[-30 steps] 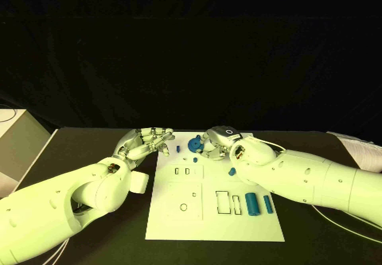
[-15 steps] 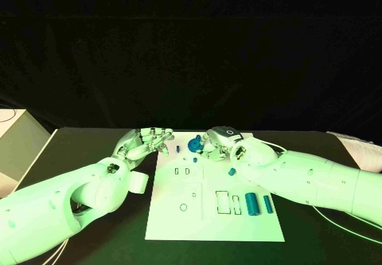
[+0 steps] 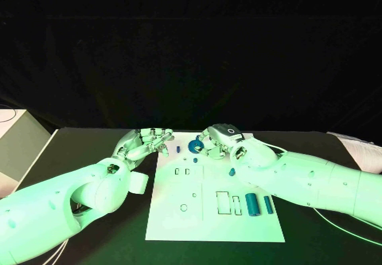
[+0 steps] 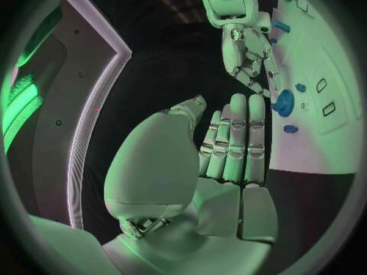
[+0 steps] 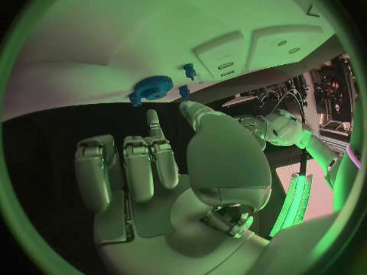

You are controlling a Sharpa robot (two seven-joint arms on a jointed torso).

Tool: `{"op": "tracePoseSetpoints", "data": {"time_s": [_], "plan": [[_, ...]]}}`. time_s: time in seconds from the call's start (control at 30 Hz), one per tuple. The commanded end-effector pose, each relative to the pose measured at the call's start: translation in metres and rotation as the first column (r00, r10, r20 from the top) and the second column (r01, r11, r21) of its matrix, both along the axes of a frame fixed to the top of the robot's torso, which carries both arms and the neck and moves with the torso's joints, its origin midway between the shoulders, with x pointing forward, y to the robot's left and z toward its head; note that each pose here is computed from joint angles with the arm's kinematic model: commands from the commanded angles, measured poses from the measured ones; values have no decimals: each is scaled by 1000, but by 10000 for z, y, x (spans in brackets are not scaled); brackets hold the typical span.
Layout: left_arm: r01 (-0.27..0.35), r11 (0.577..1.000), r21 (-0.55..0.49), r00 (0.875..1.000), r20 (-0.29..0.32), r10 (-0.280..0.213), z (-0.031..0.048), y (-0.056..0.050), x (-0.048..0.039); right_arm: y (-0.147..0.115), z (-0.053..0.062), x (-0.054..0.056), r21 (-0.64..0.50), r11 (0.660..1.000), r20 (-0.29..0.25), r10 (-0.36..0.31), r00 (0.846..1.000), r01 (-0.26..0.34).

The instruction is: Assemble the parts on the task board

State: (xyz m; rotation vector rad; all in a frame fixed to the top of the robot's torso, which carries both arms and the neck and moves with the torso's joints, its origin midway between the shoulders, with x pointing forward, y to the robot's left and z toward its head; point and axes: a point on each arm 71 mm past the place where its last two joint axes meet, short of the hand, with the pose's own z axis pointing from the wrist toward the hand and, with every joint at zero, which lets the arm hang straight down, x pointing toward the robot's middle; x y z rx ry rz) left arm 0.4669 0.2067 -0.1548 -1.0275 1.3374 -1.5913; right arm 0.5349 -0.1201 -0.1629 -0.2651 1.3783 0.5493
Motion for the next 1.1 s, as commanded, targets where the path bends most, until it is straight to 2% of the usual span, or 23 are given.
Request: {"op": "tracePoseSetpoints", "data": {"time_s": [0.03,0.3,0.43,0.6,0.77,0.9,1.1], "plan": [[6,1000,-3,1000,11,-6,13,-12,-5,-2,32,9,8,1000,41,-15,999,14],[8,1000,-4,1000,11,-8,10,-20,-2,-15,36,36,5,1000,33,-17,999,16],[8,1000,-5,1000,13,-8,6,-14,5,-159,74,31,104,994,24,14,1000,-16],[-3,1000,-2,1000,12,3,-12,33,32,-501,197,37,287,956,-31,75,997,-63],[-15,1000,2,1000,11,15,-32,75,62,-862,272,35,378,925,-102,88,991,-43],[-28,1000,6,1000,8,28,-56,117,92,-1181,277,45,392,920,-176,73,982,2],[-31,999,8,1000,2,31,-88,139,102,-1514,229,80,309,951,-207,34,978,32]]}}
